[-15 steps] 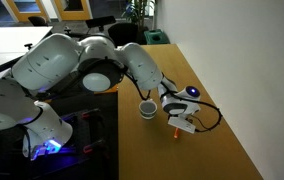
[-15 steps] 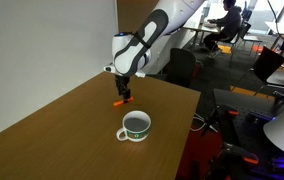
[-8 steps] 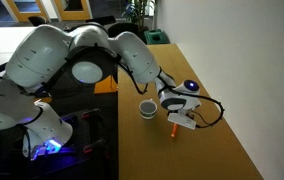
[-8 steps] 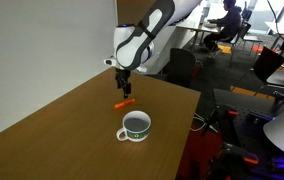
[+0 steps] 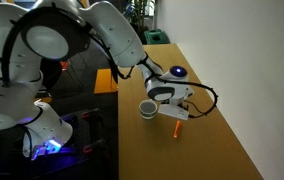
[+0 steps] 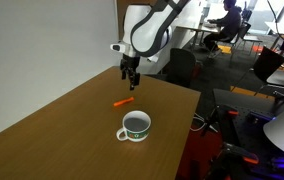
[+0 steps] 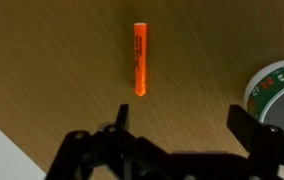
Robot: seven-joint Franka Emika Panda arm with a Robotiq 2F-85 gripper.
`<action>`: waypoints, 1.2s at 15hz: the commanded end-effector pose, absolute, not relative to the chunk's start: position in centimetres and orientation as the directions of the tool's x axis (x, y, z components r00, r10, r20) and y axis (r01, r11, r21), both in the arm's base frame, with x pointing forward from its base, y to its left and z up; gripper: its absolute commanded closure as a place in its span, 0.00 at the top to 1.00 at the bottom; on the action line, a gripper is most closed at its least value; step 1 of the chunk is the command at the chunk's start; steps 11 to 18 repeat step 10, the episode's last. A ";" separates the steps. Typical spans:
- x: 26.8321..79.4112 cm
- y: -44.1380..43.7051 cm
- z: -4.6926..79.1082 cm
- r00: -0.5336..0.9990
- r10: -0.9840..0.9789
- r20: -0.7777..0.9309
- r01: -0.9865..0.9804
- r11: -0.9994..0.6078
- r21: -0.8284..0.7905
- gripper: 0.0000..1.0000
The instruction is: Remove the marker from the mug cup and place it on the table
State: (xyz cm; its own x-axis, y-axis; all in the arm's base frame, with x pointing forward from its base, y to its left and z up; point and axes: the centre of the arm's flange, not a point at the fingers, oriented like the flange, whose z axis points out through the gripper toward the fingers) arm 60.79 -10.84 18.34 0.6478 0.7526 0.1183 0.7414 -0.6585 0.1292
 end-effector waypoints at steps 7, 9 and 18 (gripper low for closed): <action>56.8 -9.3 21.6 0.634 0.764 0.122 0.751 -0.645 0.138 1.00; 56.6 -9.3 21.7 0.634 0.764 0.121 0.751 -0.645 0.137 1.00; 56.5 -9.3 21.7 0.634 0.764 0.121 0.751 -0.646 0.137 1.00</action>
